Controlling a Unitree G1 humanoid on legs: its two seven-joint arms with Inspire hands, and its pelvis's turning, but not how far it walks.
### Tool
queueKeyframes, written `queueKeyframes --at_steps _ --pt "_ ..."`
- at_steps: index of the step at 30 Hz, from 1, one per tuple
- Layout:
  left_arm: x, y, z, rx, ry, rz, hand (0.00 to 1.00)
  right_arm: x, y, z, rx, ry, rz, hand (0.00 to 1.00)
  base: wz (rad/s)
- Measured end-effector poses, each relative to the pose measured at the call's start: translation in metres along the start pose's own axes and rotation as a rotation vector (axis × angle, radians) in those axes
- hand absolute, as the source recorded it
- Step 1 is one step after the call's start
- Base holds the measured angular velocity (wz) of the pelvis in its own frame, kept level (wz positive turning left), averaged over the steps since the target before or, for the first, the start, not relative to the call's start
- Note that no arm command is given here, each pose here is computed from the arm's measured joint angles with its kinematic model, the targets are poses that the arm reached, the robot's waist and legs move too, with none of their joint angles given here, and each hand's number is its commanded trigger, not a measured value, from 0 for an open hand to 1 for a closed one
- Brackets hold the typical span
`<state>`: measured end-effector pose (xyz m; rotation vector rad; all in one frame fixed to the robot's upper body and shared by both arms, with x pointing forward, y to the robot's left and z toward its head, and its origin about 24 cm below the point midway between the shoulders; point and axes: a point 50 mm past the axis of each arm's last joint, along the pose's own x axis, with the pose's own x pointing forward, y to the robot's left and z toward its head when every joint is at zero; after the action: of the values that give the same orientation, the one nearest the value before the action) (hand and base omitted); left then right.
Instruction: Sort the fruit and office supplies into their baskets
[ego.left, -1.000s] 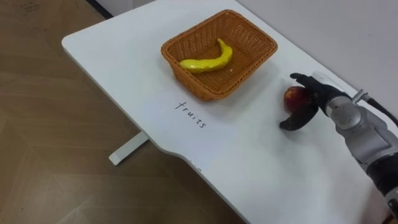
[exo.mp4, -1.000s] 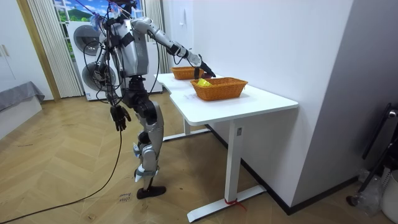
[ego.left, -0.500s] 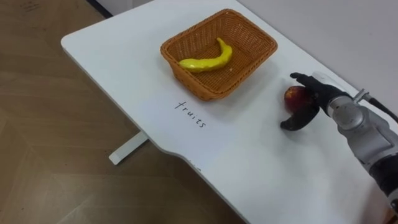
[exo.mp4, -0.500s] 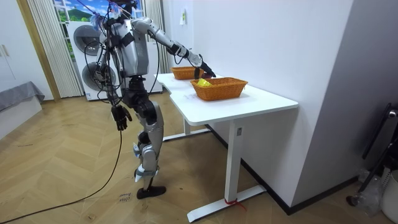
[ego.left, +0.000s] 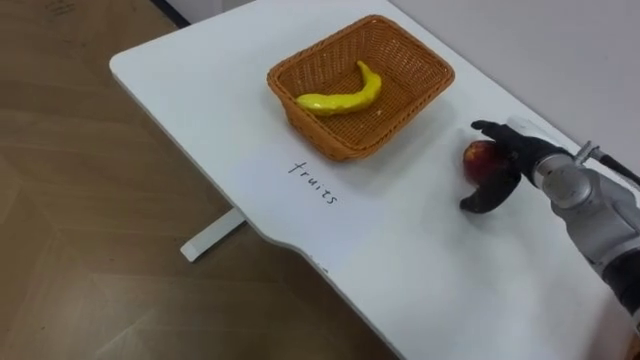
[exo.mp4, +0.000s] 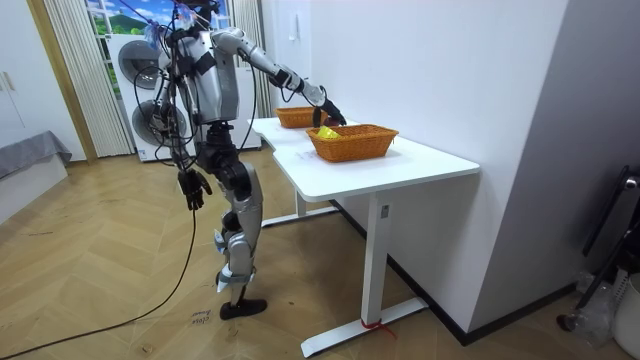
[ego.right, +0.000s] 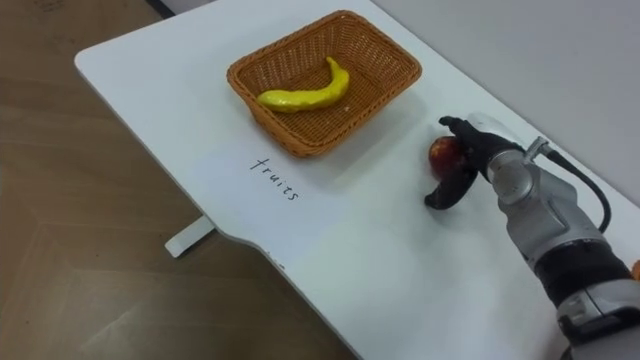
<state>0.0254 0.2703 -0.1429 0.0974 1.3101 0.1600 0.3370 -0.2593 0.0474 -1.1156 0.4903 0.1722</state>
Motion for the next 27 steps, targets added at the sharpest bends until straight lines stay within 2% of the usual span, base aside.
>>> queueKeyframes --at_steps 27 --pt "0.0017 0.0029 0.0071 0.004 -0.019 0.026 0.0 0.001 -0.0004 -0.0039 -0.023 0.025 -0.003 1.0 0.0"
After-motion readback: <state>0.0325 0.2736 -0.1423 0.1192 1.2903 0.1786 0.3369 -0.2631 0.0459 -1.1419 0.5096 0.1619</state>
